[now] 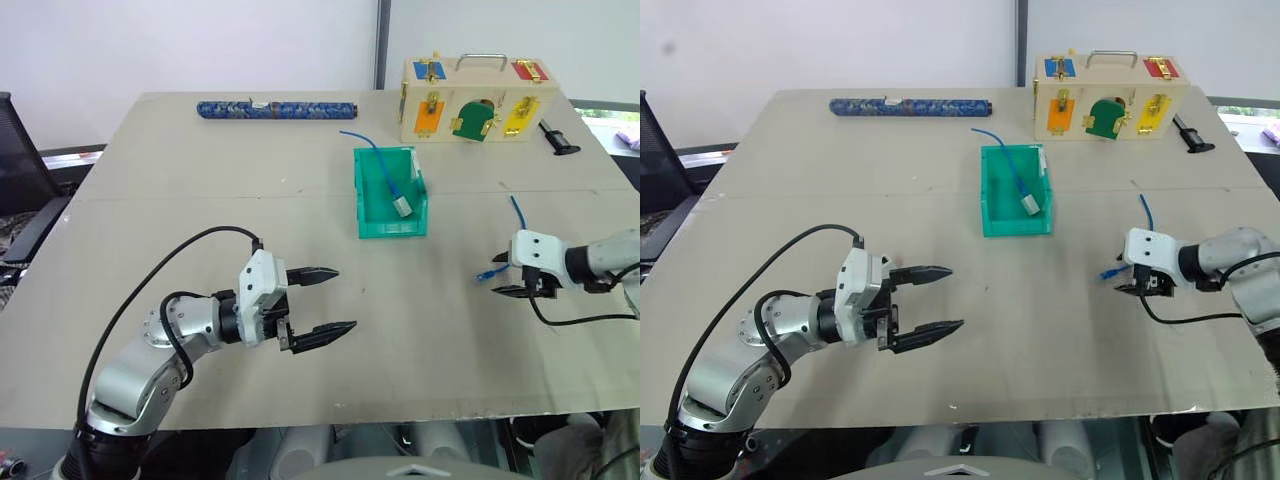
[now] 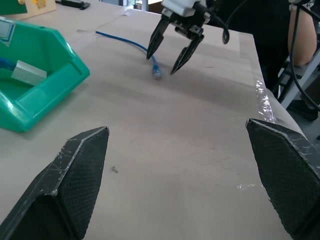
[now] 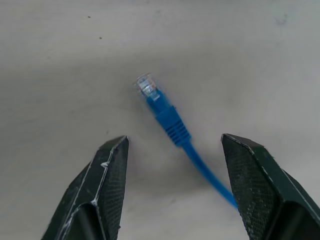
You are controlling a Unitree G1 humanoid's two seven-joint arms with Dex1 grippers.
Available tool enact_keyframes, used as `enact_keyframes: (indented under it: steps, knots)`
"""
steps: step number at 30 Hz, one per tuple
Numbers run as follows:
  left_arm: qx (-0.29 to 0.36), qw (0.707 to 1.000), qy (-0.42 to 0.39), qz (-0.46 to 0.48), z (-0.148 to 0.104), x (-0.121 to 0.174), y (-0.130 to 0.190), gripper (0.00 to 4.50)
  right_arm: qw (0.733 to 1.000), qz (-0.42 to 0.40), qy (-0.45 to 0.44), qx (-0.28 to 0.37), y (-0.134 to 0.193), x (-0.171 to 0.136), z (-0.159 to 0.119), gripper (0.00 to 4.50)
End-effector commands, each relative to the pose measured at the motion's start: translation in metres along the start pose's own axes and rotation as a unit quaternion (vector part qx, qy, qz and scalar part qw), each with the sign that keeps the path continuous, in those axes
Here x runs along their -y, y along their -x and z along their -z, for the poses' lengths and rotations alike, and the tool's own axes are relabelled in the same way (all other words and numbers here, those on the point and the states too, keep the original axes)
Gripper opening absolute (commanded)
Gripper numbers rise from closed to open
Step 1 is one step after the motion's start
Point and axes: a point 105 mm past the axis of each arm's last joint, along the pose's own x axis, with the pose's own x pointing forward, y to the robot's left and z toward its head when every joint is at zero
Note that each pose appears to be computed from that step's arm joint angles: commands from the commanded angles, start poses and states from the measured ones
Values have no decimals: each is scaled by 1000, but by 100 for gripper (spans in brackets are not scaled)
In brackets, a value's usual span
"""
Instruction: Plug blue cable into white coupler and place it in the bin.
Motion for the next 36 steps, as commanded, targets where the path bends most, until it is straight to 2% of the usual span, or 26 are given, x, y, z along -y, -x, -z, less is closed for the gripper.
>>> enact_keyframes:
  steps: [1,5,6,10,14,21,29,30,32,34,36]
  knots:
    - [14,999,-29,-4,-12,3,0,450,1000,-18,14,-3,-10,4,-3,207]
    - [13,999,-30,-11,-11,2,1,450,999,-37,15,2,-14,4,-7,28]
    - [12,999,-30,-12,-10,2,2,450,999,-41,15,4,-15,3,-9,6]
    - [8,999,-29,-22,-5,0,3,450,998,-60,13,28,-16,-3,-29,6]
    - [5,997,-47,-54,-1,-10,4,450,996,-85,3,38,-22,-21,-62,6]
    - [-26,996,-58,-66,11,-19,3,450,995,-89,12,42,-65,-43,-115,6]
    - [-60,995,-66,-50,22,-22,0,450,994,-94,41,48,-90,-43,-134,6]
    - [-63,995,-66,-47,24,-22,-1,450,993,-103,37,50,-90,-46,-134,76]
    - [-73,994,-66,-44,27,-26,-5,450,992,-110,32,57,-88,-49,-133,161]
    - [-75,994,-61,-41,28,-28,-9,450,992,-98,19,77,-83,-47,-136,212]
    - [-77,995,-58,-38,28,-30,-12,450,990,-88,-2,110,-75,-47,-141,300]
